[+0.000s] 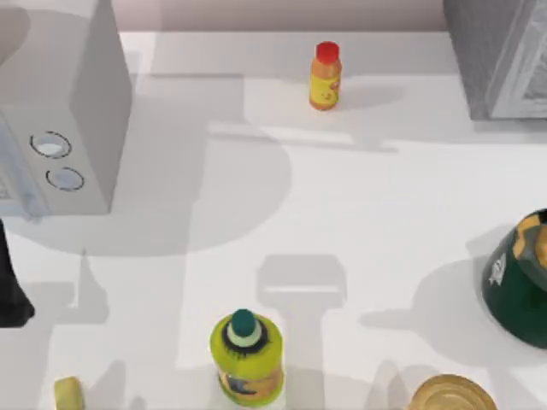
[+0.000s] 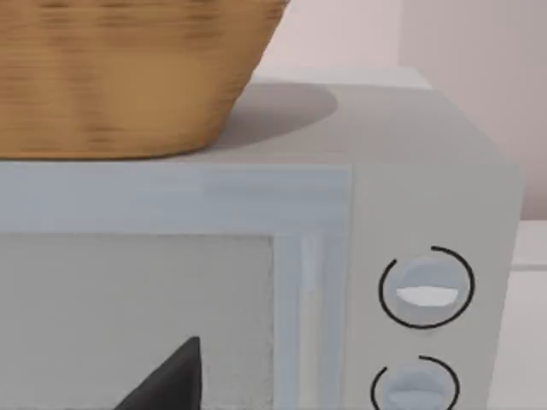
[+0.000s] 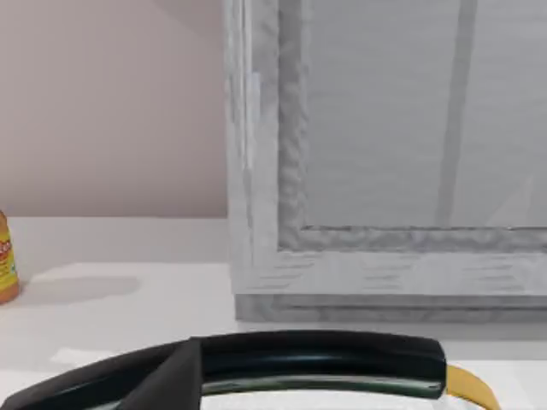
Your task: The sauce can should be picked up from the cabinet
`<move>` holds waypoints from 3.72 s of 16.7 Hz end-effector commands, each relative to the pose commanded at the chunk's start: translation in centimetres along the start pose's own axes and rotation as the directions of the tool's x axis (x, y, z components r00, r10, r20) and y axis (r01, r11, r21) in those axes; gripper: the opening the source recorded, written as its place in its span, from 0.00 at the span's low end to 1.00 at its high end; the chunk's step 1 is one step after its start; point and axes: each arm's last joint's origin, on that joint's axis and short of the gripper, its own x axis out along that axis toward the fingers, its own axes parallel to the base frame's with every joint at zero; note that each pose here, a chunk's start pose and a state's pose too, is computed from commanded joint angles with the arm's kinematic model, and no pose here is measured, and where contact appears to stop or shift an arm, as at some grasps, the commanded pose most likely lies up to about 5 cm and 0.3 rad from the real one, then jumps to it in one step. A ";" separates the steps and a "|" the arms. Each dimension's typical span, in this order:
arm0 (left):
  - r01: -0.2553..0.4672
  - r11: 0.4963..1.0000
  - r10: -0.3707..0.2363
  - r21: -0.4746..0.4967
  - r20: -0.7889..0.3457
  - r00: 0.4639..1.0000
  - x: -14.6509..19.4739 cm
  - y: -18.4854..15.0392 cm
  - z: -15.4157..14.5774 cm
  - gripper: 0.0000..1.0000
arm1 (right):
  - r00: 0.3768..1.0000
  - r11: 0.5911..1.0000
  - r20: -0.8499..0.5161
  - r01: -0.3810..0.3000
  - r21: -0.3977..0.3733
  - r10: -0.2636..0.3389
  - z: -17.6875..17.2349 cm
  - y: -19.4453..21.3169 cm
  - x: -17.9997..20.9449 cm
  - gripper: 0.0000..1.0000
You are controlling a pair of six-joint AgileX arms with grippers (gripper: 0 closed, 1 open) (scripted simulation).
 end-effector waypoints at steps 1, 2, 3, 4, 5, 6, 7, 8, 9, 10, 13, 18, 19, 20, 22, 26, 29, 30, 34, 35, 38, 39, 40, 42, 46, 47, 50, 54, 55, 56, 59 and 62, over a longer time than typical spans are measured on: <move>0.000 1.000 0.000 0.000 0.000 1.000 0.0 0.0 0.0 1.00 | 1.000 1.000 0.000 0.000 0.000 0.000 0.0 0.0 0.0 1.00; 0.000 1.000 0.000 0.000 0.000 1.000 0.0 0.0 0.0 1.00 | 1.000 1.000 0.000 0.000 0.000 0.000 0.0 0.0 0.0 1.00; 0.000 1.000 0.000 0.000 0.000 1.000 0.0 0.0 0.0 1.00 | 1.000 1.000 -0.001 -0.001 0.000 0.001 0.3 0.0 0.0 1.00; 0.000 1.000 0.000 0.000 0.000 1.000 0.0 0.0 0.0 1.00 | 1.000 1.000 -0.004 -0.003 0.000 0.003 0.8 0.1 0.0 1.00; 0.000 1.000 0.000 0.000 0.000 1.000 0.0 0.0 0.0 1.00 | 1.000 1.000 -0.008 -0.004 0.001 0.004 1.6 0.1 0.0 1.00; 0.000 1.000 0.000 0.000 0.000 1.000 0.0 0.0 0.0 1.00 | 1.000 1.000 -0.012 -0.005 0.001 0.005 2.7 0.2 0.0 1.00; 0.000 1.000 0.000 0.000 0.000 1.000 0.0 0.0 0.0 1.00 | 1.000 1.000 -0.016 -0.006 0.001 0.006 4.0 0.2 0.1 1.00; 0.000 1.000 0.000 0.000 0.000 1.000 0.0 0.0 0.0 1.00 | 1.000 1.000 -0.019 -0.006 0.000 0.006 5.6 0.3 0.2 1.00; 0.000 1.000 0.000 0.000 0.000 1.000 0.0 0.0 0.0 1.00 | 1.000 1.000 -0.022 -0.005 0.000 0.005 7.4 0.4 0.4 1.00; 0.000 1.000 0.000 0.000 0.000 1.000 0.0 0.0 0.0 1.00 | 1.000 1.000 -0.025 -0.004 0.000 0.004 9.3 0.5 0.8 1.00; 0.000 1.000 0.000 0.000 0.000 1.000 0.0 0.0 0.0 1.00 | 1.000 1.000 -0.031 -0.001 -0.002 0.001 15.7 0.9 2.4 1.00; 0.000 1.000 0.000 0.000 0.000 1.000 0.0 0.0 0.0 1.00 | 1.000 1.000 -0.028 0.003 -0.004 -0.004 25.8 2.1 7.2 1.00; 0.000 1.000 0.000 0.000 0.000 1.000 0.0 0.0 0.0 1.00 | 1.000 1.000 -0.024 0.004 -0.004 -0.004 27.5 2.4 8.2 1.00; 0.000 1.000 0.000 0.000 0.000 1.000 0.0 0.0 0.0 1.00 | 1.000 1.000 -0.020 0.004 -0.004 -0.004 29.1 2.8 9.3 1.00; 0.000 1.000 0.000 0.000 0.000 1.000 0.0 0.0 0.0 1.00 | 1.000 1.000 -0.010 0.003 -0.002 -0.003 31.6 3.4 11.3 1.00; 0.000 1.000 0.000 0.000 0.000 1.000 0.0 0.0 0.0 1.00 | 1.000 1.000 0.000 0.002 0.000 -0.002 34.5 4.5 14.2 1.00; 0.000 1.000 0.000 0.000 0.000 1.000 0.0 0.0 0.0 1.00 | 1.000 1.000 0.000 0.000 0.000 0.000 35.0 4.8 15.0 1.00; 0.000 1.000 0.000 0.000 0.000 1.000 0.0 0.0 0.0 1.00 | 1.000 1.000 0.000 0.000 0.000 0.000 35.0 4.8 15.0 1.00; 0.000 1.000 0.000 0.000 0.000 1.000 0.0 0.0 0.0 1.00 | 1.000 1.000 0.003 0.003 0.001 -0.003 35.0 4.8 15.0 1.00; 0.000 1.000 0.000 0.000 0.000 1.000 0.0 0.0 0.0 1.00 | 1.000 1.000 0.006 0.002 0.002 -0.002 35.2 5.0 15.3 1.00; 0.000 1.000 0.000 0.000 0.000 1.000 0.0 0.0 0.0 1.00 | 1.000 1.000 0.007 0.006 0.002 -0.006 35.3 6.8 17.9 1.00; 0.000 1.000 0.000 0.000 0.000 1.000 0.0 0.0 0.0 1.00 | 1.000 1.000 0.004 0.007 0.001 -0.007 35.2 7.6 19.1 1.00; 0.000 1.000 0.000 0.000 0.000 1.000 0.0 0.0 0.0 1.00 | 1.000 1.000 0.002 0.008 0.000 -0.008 35.0 8.5 20.2 1.00; 0.000 1.000 0.000 0.000 0.000 1.000 0.0 0.0 0.0 1.00 | 1.000 1.000 0.004 0.010 -0.001 -0.010 34.7 10.1 22.0 1.00; 0.000 1.000 0.000 0.000 0.000 1.000 0.0 0.0 0.0 1.00 | 1.000 1.000 0.009 0.010 0.000 -0.010 34.7 11.0 22.7 1.00; 0.000 1.000 0.000 0.000 0.000 1.000 0.0 0.0 0.0 1.00 | 1.000 1.000 0.009 0.010 0.000 -0.010 34.7 11.0 22.7 1.00; 0.000 1.000 0.000 0.000 0.000 1.000 0.0 0.0 0.0 1.00 | 1.000 1.000 0.006 0.012 -0.001 -0.012 34.6 10.9 23.0 1.00; 0.000 1.000 0.000 0.000 0.000 1.000 0.0 0.0 0.0 1.00 | 1.000 1.000 0.010 0.010 0.000 -0.010 34.9 11.1 25.2 1.00; 0.000 1.000 0.000 0.000 0.000 1.000 0.0 0.0 0.0 1.00 | 1.000 1.000 0.010 0.010 0.000 -0.010 35.0 11.1 26.0 1.00; 0.000 1.000 0.000 0.000 0.000 1.000 0.0 0.0 0.0 1.00 | 1.000 1.000 0.010 0.010 0.000 -0.010 34.9 11.1 26.6 1.00; 0.000 1.000 0.000 0.000 0.000 1.000 0.0 0.0 0.0 1.00 | 1.000 1.000 0.010 0.010 0.000 -0.010 34.8 11.0 28.3 1.00; 0.000 1.000 0.000 0.000 0.000 1.000 0.0 0.0 0.0 1.00 | 1.000 1.000 0.009 0.011 0.000 -0.011 34.7 11.0 28.7 1.00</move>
